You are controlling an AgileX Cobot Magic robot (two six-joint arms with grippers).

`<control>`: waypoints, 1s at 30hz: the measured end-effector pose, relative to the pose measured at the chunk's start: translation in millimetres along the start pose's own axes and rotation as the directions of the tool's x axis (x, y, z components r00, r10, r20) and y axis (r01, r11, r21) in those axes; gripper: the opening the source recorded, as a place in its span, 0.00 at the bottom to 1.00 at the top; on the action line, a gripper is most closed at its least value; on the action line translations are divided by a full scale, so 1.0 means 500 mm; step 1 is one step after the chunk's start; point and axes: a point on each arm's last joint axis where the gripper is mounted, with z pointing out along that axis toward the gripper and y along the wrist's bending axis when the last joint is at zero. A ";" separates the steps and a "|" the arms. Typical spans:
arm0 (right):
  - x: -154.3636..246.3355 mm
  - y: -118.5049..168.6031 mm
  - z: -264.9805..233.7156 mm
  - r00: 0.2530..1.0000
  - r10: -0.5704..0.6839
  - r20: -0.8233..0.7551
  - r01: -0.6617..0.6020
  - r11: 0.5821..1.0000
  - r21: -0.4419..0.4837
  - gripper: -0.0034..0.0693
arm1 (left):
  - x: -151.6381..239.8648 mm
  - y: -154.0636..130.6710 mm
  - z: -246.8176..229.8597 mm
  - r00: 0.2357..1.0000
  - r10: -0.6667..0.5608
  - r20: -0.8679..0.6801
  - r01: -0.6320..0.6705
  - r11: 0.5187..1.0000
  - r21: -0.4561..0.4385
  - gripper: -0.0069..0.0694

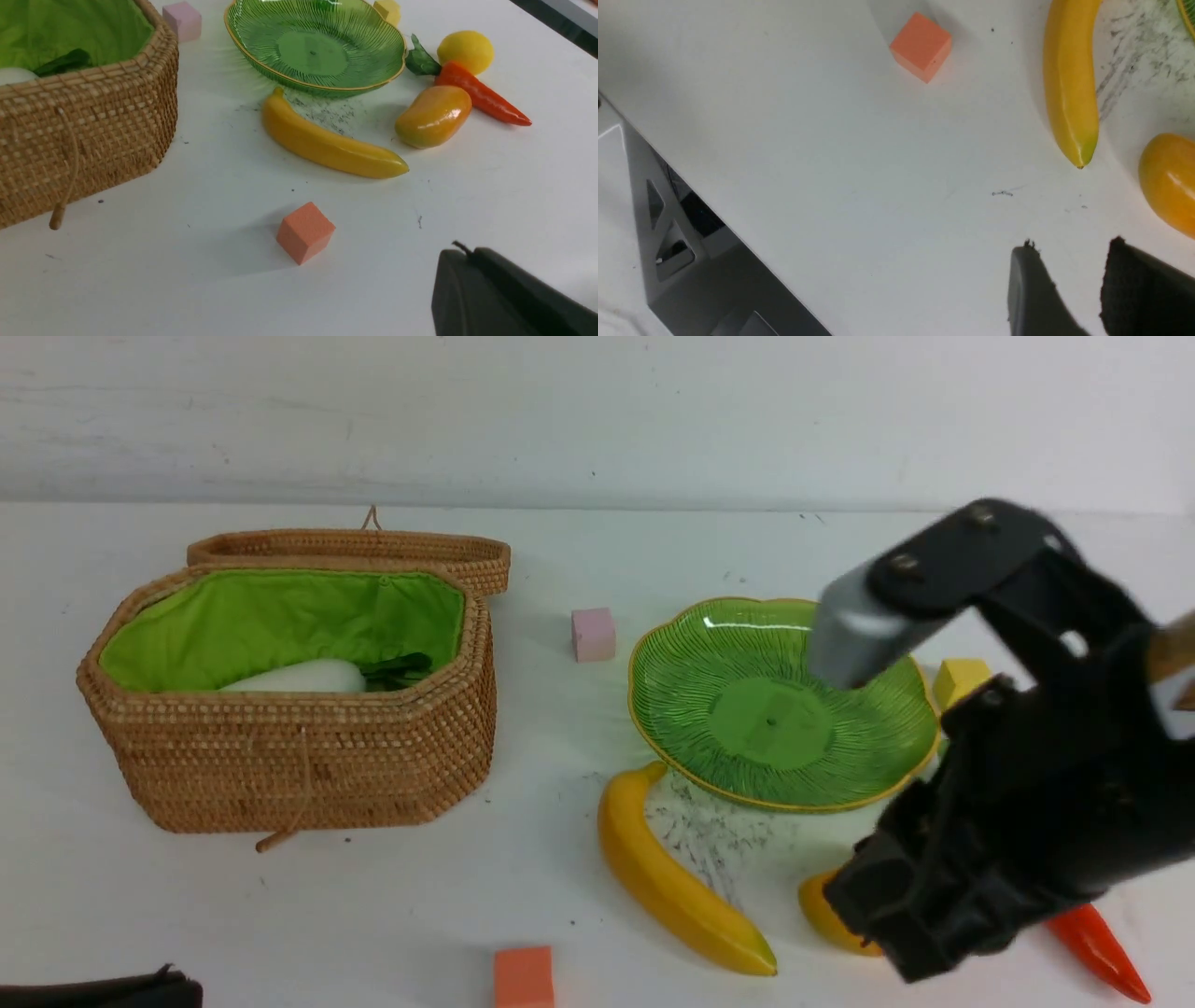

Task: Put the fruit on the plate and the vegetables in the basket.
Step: Use the right arm to grab a banana and put it into the right plate

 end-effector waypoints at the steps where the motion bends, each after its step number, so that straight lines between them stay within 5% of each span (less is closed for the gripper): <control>1: -0.012 -0.003 0.020 1.000 0.004 -0.024 -0.004 1.000 0.001 0.37 | 0.001 0.000 0.000 1.000 0.000 -0.004 0.000 1.000 0.001 0.07; 15: -0.096 -0.146 0.306 0.957 0.157 -0.243 -0.157 0.987 0.017 0.40 | 0.006 -0.002 0.000 0.997 0.073 -0.033 -0.073 0.997 0.014 0.07; 26: -0.112 -0.177 0.406 0.982 0.128 -0.141 -0.125 0.992 0.031 0.70 | 0.006 -0.003 -0.001 0.996 0.082 -0.033 -0.081 0.997 0.017 0.07; 30: -0.104 -0.185 0.442 0.981 0.102 -0.164 -0.098 0.995 0.030 0.75 | 0.005 -0.004 -0.001 0.996 0.080 -0.030 -0.079 0.997 0.023 0.07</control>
